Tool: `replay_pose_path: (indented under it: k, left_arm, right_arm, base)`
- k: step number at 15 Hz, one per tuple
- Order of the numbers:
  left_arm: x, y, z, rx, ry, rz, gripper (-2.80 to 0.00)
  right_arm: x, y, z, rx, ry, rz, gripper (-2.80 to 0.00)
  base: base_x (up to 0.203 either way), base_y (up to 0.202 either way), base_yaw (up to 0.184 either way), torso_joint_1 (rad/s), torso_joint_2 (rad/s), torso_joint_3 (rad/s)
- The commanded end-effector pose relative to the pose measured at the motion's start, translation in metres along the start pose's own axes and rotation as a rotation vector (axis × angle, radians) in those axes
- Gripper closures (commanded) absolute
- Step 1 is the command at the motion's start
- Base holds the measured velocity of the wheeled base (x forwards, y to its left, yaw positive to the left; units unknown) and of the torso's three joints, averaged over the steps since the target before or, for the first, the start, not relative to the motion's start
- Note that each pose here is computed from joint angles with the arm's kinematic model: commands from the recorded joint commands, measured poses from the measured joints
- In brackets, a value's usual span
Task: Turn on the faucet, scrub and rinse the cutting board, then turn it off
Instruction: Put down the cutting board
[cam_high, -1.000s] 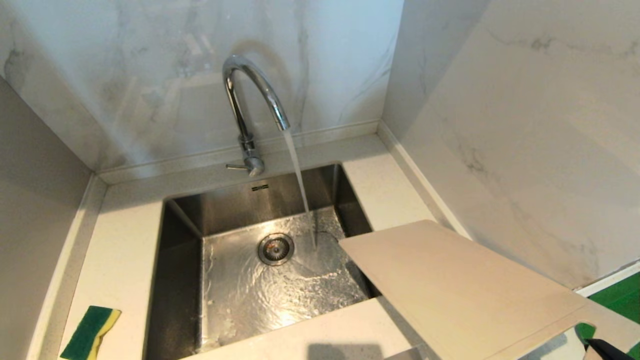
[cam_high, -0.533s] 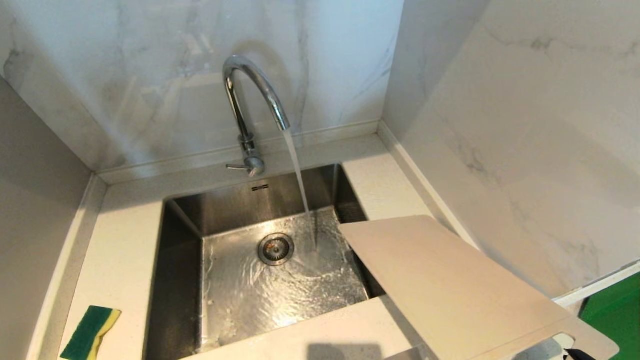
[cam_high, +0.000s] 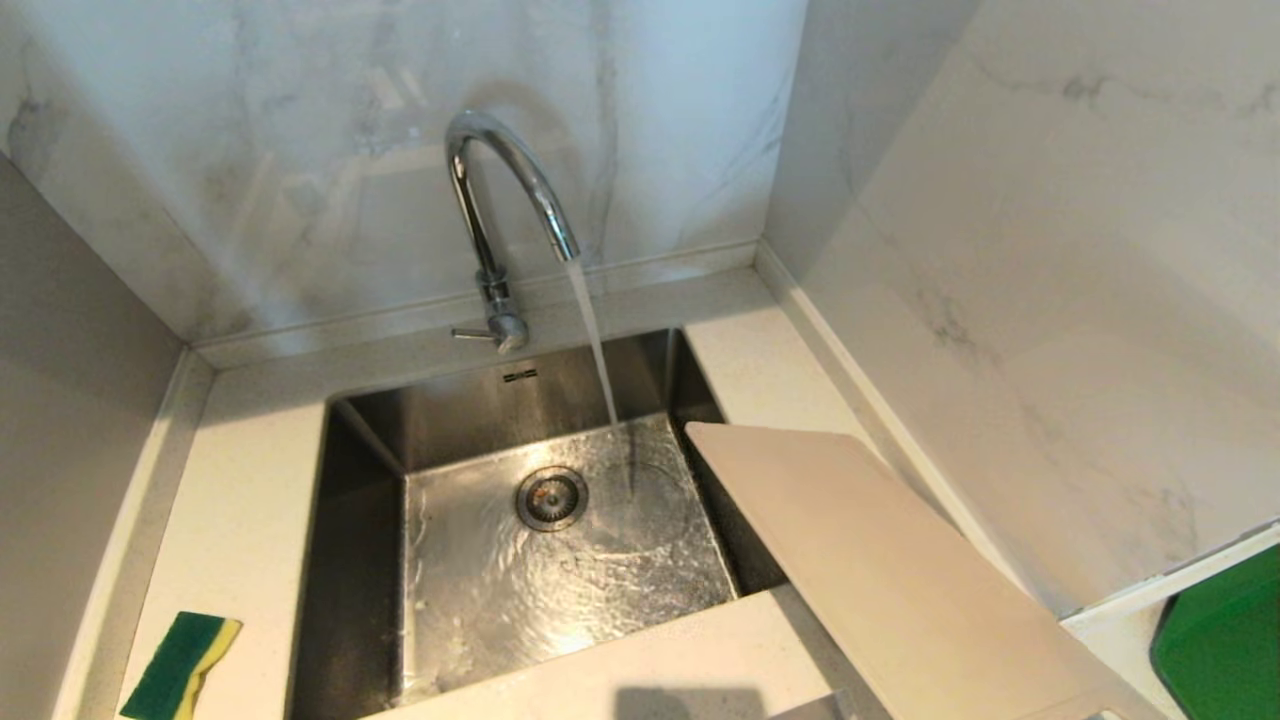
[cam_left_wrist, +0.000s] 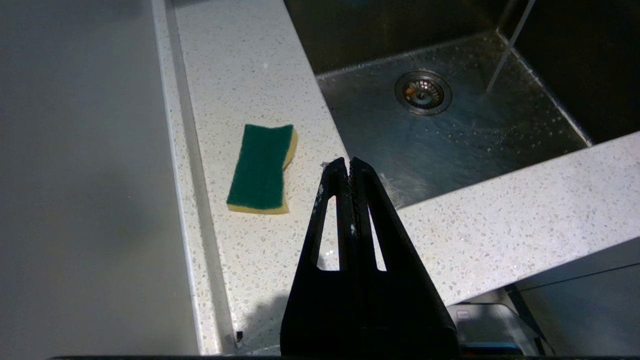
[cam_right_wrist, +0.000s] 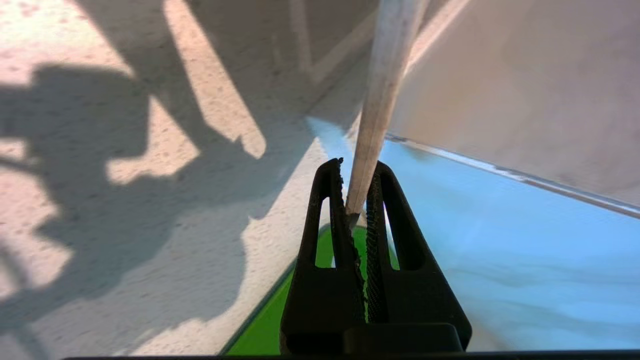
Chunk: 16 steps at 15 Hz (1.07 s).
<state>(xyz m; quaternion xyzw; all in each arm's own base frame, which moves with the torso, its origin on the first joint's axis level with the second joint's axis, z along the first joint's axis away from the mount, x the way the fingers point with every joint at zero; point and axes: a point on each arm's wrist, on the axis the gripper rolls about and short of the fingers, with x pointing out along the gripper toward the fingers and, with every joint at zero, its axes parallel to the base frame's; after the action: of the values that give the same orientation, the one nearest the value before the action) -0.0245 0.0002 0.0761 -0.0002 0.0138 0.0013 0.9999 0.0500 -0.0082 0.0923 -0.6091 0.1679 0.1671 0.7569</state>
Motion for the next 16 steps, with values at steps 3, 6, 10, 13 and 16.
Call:
replay_pose_path:
  k: [3, 6, 10, 13, 16]
  left_arm:
    - [0.0, 0.0, 0.0003, 0.0, 0.0, 0.001, 0.0]
    - [0.0, 0.0, 0.0002, 0.0, 0.001, 0.001, 0.0]
    - [0.0, 0.0, 0.0002, 0.0, 0.001, 0.001, 0.0]
    - [0.0, 0.0, 0.0002, 0.0, 0.001, 0.001, 0.0]
    - [0.0, 0.0, 0.0002, 0.0, 0.001, 0.001, 0.0]
  right_arm:
    - [-0.001, 0.0053, -0.004, 0.016, 0.019, 0.034, 0.0]
    - [-0.0015, 0.0058, -0.005, 0.016, 0.017, 0.035, 0.0]
    - [-0.0013, 0.0059, -0.0053, 0.026, 0.001, 0.036, 0.0]
    - [-0.0013, 0.0059, -0.0052, 0.029, -0.007, 0.035, 0.0]
    - [-0.0018, 0.0055, -0.004, 0.032, -0.063, 0.025, 0.0]
  base:
    - [0.0, 0.0, 0.0, 0.0, 0.0, 0.0]
    - [0.0, 0.0, 0.0, 0.0, 0.0, 0.0]
    - [0.0, 0.0, 0.0, 0.0, 0.0, 0.0]
    - [0.0, 0.0, 0.0, 0.0, 0.0, 0.0]
    - [0.0, 0.0, 0.0, 0.0, 0.0, 0.0]
